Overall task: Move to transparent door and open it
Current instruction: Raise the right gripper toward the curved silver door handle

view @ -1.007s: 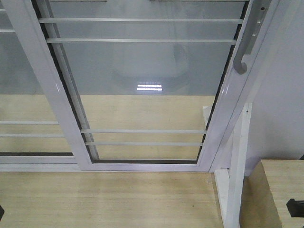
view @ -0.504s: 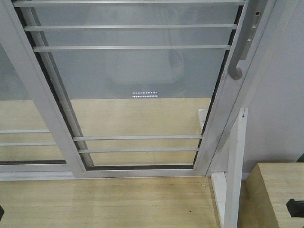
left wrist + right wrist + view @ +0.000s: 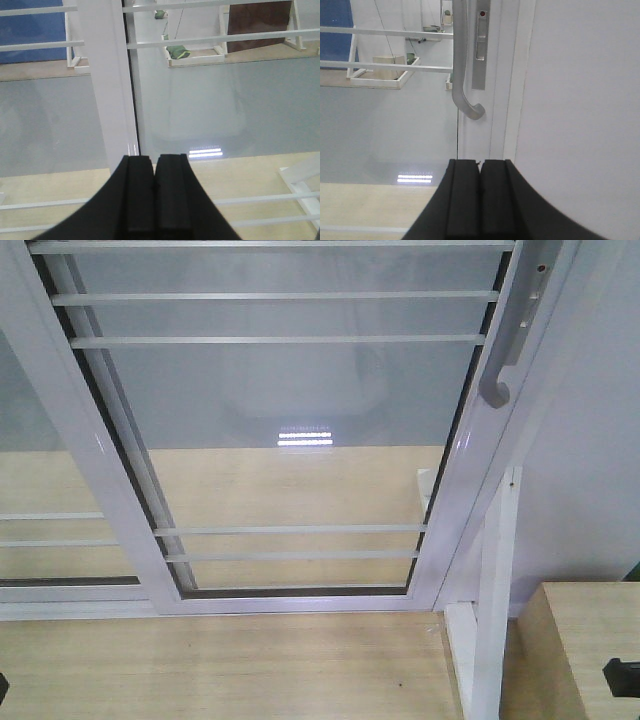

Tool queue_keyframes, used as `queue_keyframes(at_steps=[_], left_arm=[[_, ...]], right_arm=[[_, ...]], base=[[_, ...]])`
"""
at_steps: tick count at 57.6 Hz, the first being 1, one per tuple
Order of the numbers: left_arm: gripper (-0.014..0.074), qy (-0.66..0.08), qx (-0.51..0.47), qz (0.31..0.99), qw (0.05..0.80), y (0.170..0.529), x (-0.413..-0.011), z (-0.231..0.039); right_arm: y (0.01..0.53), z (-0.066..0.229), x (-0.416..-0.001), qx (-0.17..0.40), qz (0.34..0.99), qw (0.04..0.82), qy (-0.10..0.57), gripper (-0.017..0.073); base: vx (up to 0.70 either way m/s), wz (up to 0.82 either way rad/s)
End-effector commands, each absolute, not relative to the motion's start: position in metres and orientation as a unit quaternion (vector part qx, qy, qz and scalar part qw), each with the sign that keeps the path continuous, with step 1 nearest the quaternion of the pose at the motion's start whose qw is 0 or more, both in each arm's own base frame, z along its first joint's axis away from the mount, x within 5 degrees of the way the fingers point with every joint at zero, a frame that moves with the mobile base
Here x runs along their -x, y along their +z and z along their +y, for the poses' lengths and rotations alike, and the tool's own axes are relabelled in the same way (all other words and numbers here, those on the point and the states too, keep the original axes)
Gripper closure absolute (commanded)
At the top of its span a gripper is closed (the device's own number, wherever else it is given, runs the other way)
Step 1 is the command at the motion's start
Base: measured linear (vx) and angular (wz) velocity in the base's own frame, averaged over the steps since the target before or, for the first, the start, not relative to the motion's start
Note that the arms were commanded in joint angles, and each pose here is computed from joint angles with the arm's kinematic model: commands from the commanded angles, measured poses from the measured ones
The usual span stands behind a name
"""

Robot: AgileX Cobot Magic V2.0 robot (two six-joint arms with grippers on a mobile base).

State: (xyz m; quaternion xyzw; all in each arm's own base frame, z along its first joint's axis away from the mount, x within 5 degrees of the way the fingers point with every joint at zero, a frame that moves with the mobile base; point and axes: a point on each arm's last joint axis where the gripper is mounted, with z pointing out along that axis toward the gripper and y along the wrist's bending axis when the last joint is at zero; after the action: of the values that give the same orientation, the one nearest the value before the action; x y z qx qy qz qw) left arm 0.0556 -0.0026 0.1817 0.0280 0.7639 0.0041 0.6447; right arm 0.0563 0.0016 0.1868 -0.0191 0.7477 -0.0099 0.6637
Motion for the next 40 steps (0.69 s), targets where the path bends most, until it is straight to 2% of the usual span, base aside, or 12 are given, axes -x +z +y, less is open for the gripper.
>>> queue_keyframes(at_steps=[1,24,40], left_arm=[[0.0591,0.003,-0.024,0.734,0.678,0.188,-0.056,-0.002],[0.0591,0.004,-0.024,0.734,0.679,0.188,-0.056,-0.002],[0.0591,0.01,-0.017,0.683,0.73,0.201,-0.056,-0.001]], right_arm=[[0.193,0.0,-0.057,0.015,0.718,0.695,-0.02,0.0561],[0.193,0.0,-0.057,0.015,0.718,0.696,-0.02,0.0561],[0.202,-0.001,-0.056,0.009,0.684,0.729,-0.025,0.0561]], base=[[0.0,0.0],[0.0,0.0],[0.0,0.0]])
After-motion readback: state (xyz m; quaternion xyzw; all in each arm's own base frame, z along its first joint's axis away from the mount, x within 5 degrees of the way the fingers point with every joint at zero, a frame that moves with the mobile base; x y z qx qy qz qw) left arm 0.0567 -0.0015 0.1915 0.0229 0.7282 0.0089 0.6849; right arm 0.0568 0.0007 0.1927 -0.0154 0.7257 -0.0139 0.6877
